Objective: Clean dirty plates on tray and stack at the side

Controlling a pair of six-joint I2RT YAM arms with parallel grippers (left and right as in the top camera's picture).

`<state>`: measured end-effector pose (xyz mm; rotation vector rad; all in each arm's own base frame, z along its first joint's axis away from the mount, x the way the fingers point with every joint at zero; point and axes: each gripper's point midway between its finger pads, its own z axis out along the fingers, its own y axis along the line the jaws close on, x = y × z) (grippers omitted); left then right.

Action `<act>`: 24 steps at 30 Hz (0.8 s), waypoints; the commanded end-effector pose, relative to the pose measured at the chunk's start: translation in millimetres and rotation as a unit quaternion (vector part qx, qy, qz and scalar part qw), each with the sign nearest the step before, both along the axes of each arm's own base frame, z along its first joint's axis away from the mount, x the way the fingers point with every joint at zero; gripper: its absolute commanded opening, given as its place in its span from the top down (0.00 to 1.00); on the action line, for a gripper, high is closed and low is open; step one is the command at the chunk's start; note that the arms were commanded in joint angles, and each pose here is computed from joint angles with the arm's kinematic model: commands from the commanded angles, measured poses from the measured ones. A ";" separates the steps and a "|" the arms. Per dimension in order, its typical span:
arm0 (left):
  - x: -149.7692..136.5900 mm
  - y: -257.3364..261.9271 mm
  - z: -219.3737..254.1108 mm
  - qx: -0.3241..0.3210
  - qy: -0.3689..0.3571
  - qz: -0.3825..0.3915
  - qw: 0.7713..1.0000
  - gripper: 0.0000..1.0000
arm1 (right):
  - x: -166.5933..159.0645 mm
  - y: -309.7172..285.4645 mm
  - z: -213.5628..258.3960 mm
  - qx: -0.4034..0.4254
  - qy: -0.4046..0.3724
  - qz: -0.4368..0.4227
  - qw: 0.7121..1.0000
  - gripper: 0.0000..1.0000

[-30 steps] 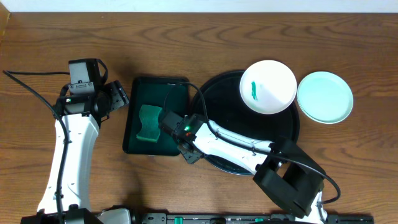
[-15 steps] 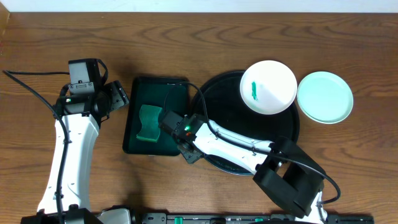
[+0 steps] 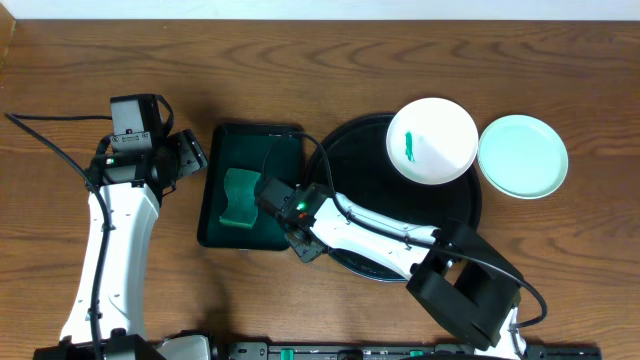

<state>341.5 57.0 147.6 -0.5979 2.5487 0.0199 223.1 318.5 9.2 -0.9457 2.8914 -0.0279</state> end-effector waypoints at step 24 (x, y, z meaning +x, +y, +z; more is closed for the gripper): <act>0.6 2.9 0.6 0.004 0.000 0.007 1.000 0.21 | -15.8 7.2 -12.1 0.011 0.021 0.017 1.000 0.99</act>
